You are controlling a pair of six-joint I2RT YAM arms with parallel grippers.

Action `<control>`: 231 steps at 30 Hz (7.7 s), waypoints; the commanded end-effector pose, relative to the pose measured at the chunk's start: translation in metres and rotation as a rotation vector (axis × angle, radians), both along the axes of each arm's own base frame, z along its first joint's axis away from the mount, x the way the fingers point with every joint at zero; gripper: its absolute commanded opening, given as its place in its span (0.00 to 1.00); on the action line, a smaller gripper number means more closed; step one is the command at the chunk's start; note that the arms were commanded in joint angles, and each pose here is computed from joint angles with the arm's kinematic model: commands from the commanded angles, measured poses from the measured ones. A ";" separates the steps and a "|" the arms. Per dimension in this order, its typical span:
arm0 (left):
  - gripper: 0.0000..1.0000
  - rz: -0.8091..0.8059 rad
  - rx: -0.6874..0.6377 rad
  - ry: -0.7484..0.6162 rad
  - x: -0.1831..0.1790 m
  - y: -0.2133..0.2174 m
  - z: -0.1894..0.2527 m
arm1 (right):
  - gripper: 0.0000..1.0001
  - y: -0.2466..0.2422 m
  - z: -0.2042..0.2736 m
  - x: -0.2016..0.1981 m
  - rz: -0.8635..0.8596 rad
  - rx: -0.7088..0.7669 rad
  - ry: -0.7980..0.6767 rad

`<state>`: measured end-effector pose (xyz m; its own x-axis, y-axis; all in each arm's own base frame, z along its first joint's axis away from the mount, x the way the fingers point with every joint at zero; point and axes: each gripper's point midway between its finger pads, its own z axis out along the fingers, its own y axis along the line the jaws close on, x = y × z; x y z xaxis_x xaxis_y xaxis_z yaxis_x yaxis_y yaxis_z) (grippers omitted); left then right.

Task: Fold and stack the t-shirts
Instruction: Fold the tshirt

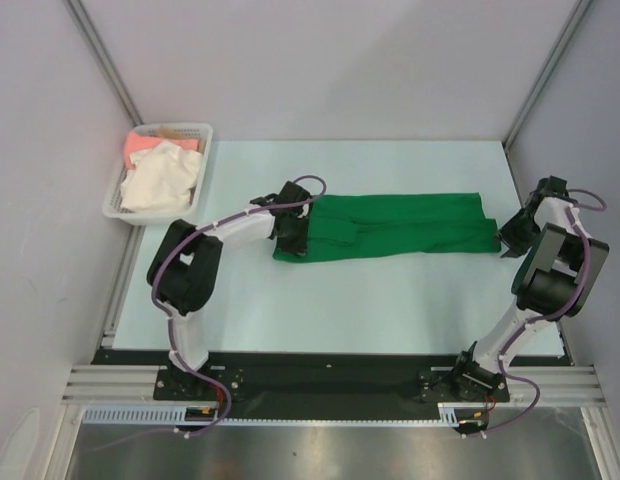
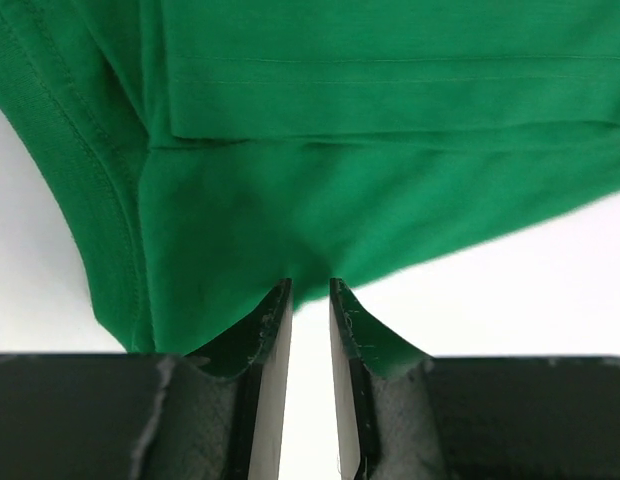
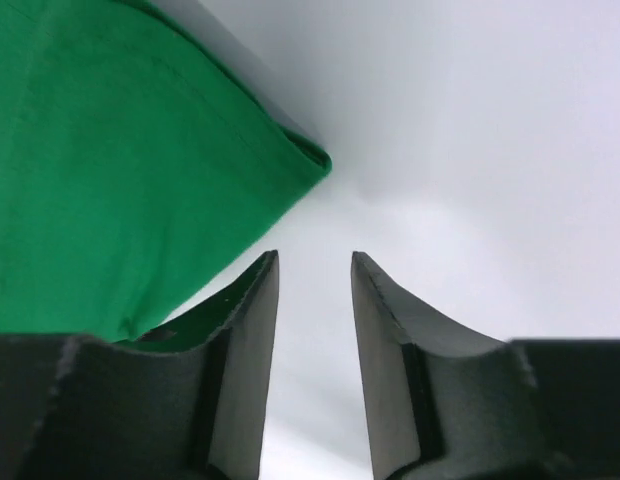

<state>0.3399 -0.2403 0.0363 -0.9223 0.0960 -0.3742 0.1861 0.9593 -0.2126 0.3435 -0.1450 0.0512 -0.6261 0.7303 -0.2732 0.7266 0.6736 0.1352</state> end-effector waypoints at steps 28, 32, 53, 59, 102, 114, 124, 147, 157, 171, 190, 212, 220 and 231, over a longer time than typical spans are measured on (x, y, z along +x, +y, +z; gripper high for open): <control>0.27 0.042 0.096 0.117 -0.006 0.044 -0.052 | 0.11 -0.038 -0.046 0.029 -0.122 0.050 -0.074; 0.27 0.040 0.109 0.113 -0.004 0.049 -0.053 | 0.00 -0.048 -0.045 0.017 -0.107 -0.015 -0.012; 0.54 0.026 0.068 -0.088 0.006 0.053 0.055 | 0.63 -0.031 0.053 0.002 0.002 -0.219 -0.033; 0.69 0.177 -0.051 -0.163 -0.002 0.053 0.113 | 0.81 0.049 0.093 0.055 0.240 -0.187 -0.177; 0.00 1.012 -0.218 0.049 0.012 0.127 -0.035 | 0.81 0.180 0.101 0.093 0.516 0.038 -0.297; 0.00 0.580 0.012 -0.297 0.240 0.162 0.002 | 0.82 0.165 0.033 0.166 0.598 0.108 -0.207; 0.51 0.611 -0.235 -0.464 0.298 0.131 0.093 | 0.87 0.145 0.017 0.178 0.674 0.174 -0.219; 0.53 0.237 -0.567 -0.086 -0.028 -0.066 0.092 | 0.68 0.085 -0.008 0.079 0.460 0.159 -0.095; 0.51 0.109 -0.599 -0.060 -0.056 -0.108 0.122 | 0.58 0.077 -0.017 0.071 0.391 0.283 -0.144; 0.50 0.057 -0.565 -0.105 -0.055 -0.105 0.142 | 0.42 0.095 -0.032 0.063 0.363 0.341 -0.100; 0.56 0.060 -0.582 -0.060 -0.090 -0.097 0.128 | 0.00 0.067 -0.036 -0.051 0.090 0.113 0.079; 0.47 0.074 -0.793 0.069 -0.201 -0.112 0.100 | 0.64 0.116 0.047 -0.125 0.020 -0.010 -0.055; 0.41 0.197 -0.785 0.034 -0.183 -0.150 0.092 | 1.00 0.115 0.091 -0.073 0.194 -0.061 -0.189; 0.51 0.267 -0.600 -0.206 -0.035 -0.061 0.120 | 0.92 0.158 0.105 -0.024 0.355 0.024 -0.338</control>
<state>0.2680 -0.3226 0.1335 -0.8212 -0.4589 -0.3393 -0.0365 0.6356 -0.7712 0.2826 -0.0019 0.1242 -0.7549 0.5295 -0.3871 0.4696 0.8483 0.2446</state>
